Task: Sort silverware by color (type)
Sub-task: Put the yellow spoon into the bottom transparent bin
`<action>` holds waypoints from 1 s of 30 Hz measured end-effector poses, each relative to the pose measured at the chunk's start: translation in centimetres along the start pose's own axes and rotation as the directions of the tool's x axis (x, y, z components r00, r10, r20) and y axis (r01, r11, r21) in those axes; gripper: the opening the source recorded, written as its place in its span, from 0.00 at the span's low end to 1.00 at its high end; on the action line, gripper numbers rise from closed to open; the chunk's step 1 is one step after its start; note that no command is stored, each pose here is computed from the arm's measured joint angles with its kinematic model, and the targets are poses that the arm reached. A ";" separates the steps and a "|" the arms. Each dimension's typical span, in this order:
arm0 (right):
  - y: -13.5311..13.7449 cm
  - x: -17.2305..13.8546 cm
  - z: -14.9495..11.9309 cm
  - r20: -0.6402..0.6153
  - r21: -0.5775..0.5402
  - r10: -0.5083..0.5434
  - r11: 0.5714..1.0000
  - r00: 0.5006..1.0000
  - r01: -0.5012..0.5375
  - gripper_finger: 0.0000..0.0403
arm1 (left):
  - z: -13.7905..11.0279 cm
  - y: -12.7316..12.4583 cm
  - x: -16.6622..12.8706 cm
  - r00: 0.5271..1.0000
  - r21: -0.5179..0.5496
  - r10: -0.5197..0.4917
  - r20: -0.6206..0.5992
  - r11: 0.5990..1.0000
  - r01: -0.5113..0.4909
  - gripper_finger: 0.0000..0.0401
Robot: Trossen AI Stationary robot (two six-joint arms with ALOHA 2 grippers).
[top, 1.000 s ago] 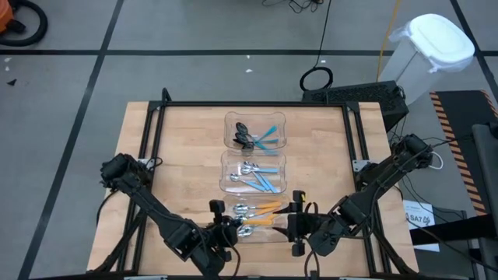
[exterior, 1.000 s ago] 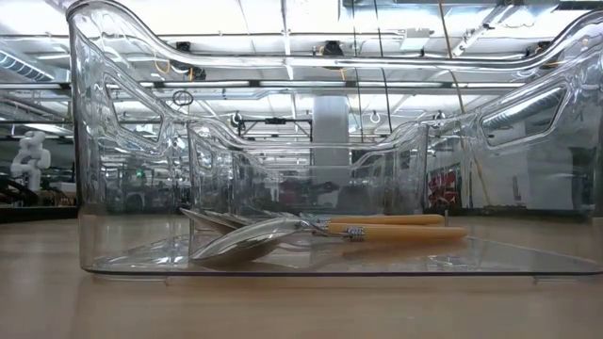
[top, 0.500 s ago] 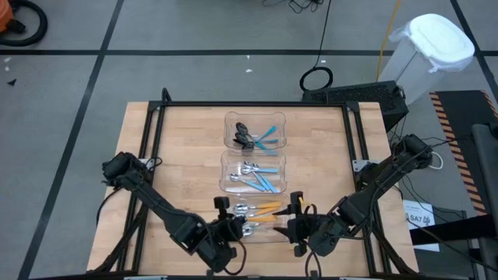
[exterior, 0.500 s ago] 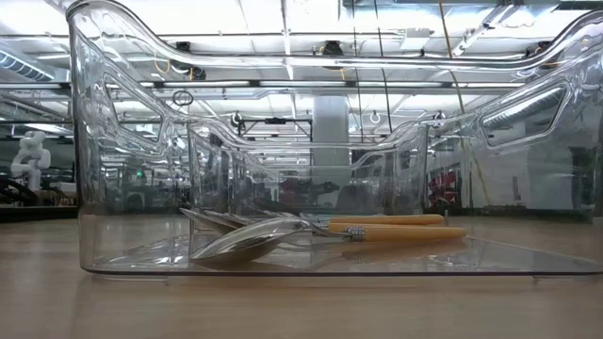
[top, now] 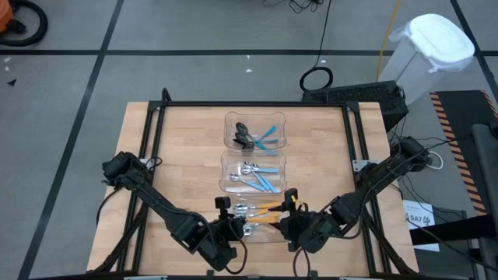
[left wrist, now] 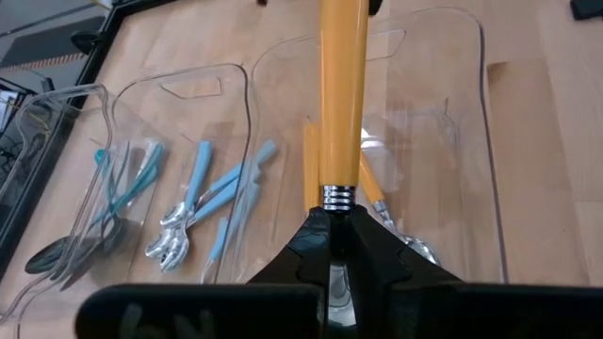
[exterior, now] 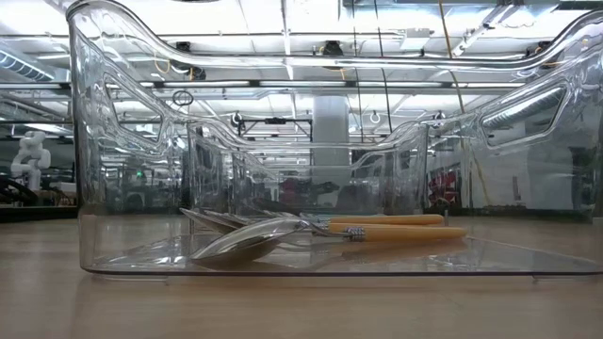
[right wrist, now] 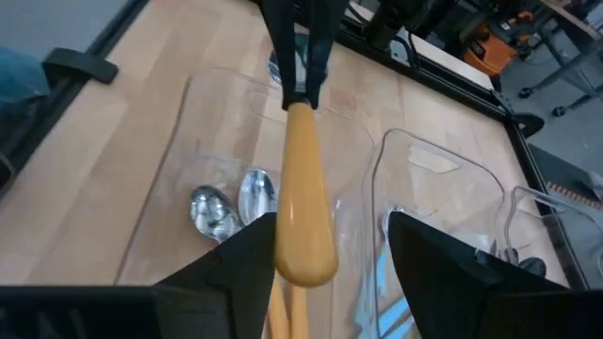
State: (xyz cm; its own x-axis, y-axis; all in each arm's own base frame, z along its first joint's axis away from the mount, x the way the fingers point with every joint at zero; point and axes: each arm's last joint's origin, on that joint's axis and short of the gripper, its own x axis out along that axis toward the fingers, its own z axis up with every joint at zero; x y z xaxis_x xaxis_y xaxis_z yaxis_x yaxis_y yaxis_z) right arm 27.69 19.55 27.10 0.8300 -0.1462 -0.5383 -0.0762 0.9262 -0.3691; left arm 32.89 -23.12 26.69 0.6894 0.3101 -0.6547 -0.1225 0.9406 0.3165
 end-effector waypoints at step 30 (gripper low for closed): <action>-0.1 0.4 -0.1 -0.016 0.001 0.069 0.998 0.998 -0.069 0.18 | 0.1 0.1 0.1 1.000 -0.006 0.000 -0.003 1.000 0.000 0.04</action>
State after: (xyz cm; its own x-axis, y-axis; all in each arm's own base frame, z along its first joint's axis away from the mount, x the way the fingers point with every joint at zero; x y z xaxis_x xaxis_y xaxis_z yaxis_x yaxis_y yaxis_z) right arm 27.98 19.34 26.91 0.8138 -0.0879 -0.5744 -0.1324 0.9345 -0.3306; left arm 33.00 -22.97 26.68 0.6870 0.3101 -0.6571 -0.1262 0.9415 0.3124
